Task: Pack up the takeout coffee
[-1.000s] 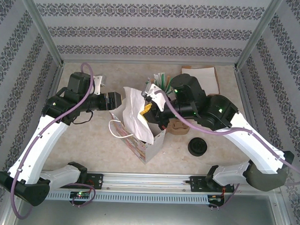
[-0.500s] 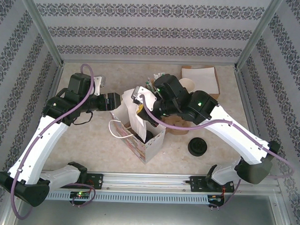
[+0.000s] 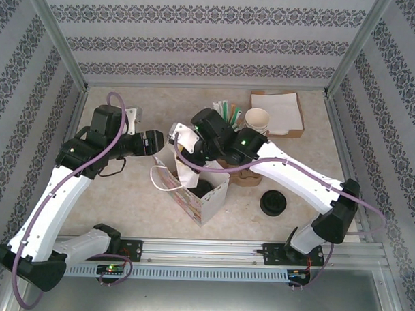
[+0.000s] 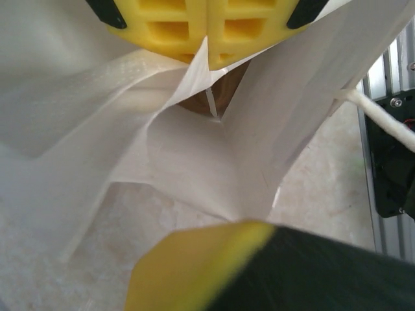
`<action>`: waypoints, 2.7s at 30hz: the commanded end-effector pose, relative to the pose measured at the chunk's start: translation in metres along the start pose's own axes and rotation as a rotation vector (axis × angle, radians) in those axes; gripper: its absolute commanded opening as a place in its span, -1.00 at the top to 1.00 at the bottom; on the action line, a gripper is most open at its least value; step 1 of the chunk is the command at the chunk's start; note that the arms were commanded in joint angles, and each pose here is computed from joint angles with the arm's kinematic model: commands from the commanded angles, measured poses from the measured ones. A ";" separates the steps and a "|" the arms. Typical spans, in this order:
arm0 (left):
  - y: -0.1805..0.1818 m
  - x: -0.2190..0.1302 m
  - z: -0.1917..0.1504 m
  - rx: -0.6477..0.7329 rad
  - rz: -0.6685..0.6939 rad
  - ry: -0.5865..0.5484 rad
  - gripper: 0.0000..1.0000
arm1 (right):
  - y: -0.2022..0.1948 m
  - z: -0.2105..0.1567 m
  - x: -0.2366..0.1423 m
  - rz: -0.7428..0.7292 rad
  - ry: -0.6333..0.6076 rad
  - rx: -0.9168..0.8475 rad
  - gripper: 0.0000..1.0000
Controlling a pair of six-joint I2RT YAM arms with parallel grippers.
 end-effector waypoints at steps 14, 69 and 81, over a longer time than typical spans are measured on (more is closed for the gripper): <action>-0.002 -0.006 0.001 0.000 0.005 -0.037 -0.59 | -0.013 -0.036 0.049 -0.025 0.118 0.042 1.00; -0.014 -0.046 0.064 0.214 0.020 -0.489 -1.00 | -0.053 -0.019 -0.235 -0.649 -0.849 0.360 -0.84; 0.126 0.004 0.097 -0.173 0.608 -0.502 -1.00 | -0.215 -0.171 -0.267 -1.125 -0.896 0.966 -0.96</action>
Point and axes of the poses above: each hand's point on the last joint's axis, 136 mm out from that joint toward the fingers, its own x axis out along the fingers, its own y axis along the line the jaws close on, z = x × y, the point moved 6 cm from there along -x, back along the fingers, and after that the axes turned 14 degrees about x, right-handed, at the moved point
